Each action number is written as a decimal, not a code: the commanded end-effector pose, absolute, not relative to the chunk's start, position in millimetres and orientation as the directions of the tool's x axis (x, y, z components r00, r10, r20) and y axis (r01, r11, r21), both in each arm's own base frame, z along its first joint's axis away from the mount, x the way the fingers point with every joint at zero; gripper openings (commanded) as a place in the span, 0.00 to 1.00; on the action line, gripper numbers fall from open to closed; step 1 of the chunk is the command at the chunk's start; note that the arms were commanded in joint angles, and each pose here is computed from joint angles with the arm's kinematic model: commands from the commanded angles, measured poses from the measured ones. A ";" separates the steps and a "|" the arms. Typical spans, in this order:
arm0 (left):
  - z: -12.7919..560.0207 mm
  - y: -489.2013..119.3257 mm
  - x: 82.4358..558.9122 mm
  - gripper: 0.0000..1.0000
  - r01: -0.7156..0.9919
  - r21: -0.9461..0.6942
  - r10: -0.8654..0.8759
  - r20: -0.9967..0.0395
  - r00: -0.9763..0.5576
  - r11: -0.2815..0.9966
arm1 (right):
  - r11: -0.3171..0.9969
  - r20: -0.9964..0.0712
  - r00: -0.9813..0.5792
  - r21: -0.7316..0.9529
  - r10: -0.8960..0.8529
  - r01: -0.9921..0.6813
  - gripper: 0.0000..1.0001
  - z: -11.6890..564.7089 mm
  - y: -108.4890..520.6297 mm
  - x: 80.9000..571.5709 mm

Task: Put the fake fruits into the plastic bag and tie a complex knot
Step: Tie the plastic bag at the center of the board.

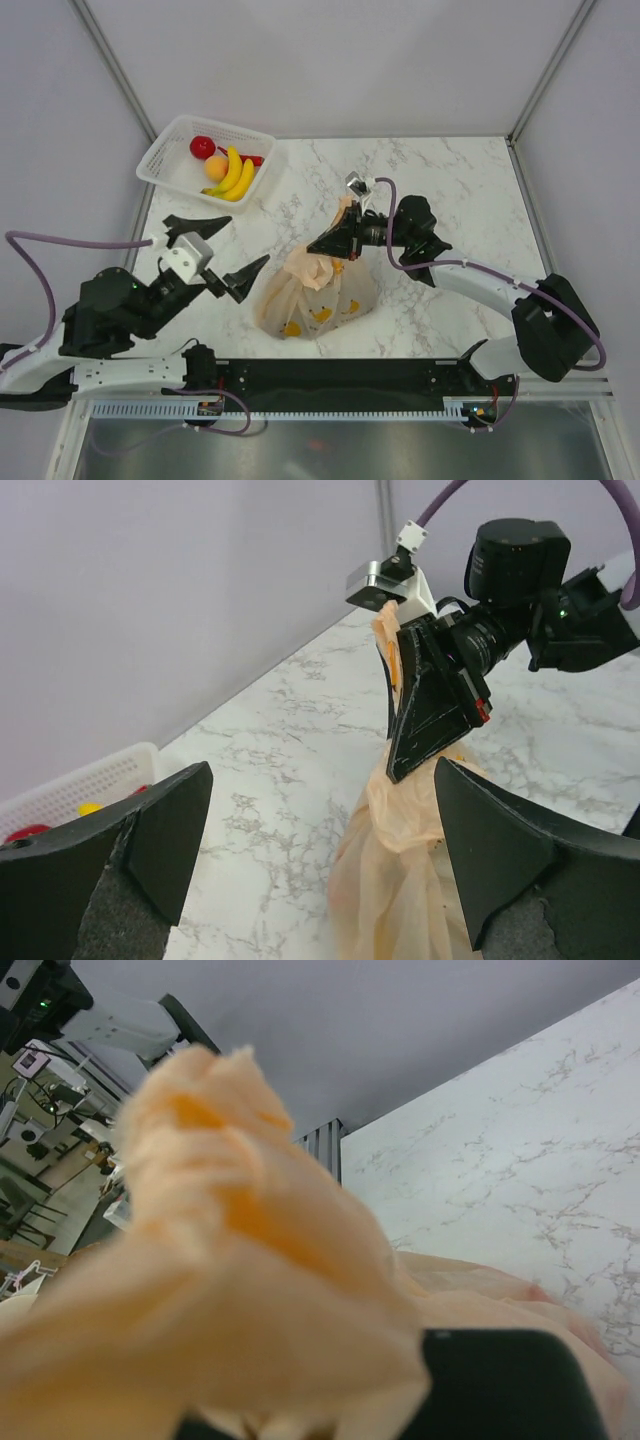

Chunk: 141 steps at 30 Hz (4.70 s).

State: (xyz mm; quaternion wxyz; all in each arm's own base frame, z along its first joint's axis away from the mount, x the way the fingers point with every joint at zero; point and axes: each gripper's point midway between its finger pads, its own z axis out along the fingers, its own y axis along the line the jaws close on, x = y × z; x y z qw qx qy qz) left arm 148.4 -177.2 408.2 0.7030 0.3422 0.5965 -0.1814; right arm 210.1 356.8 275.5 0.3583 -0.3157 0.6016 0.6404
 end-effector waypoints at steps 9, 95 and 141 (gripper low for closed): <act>283.3 -206.1 132.8 0.96 0.788 0.288 0.471 -0.882 -0.002 0.544 | -0.096 -0.780 -0.579 0.574 0.239 -0.813 0.00 317.3 340.1 223.1; 358.0 -314.5 116.4 0.83 0.971 0.175 -0.226 -0.965 0.135 -0.165 | -0.188 -0.688 -0.634 0.612 0.355 -0.769 0.00 417.5 302.2 183.1; 334.4 -307.0 86.8 0.03 0.921 0.199 -0.193 -0.971 0.139 -0.336 | -0.188 -0.706 -0.642 0.616 0.297 -0.765 0.00 388.0 316.3 191.8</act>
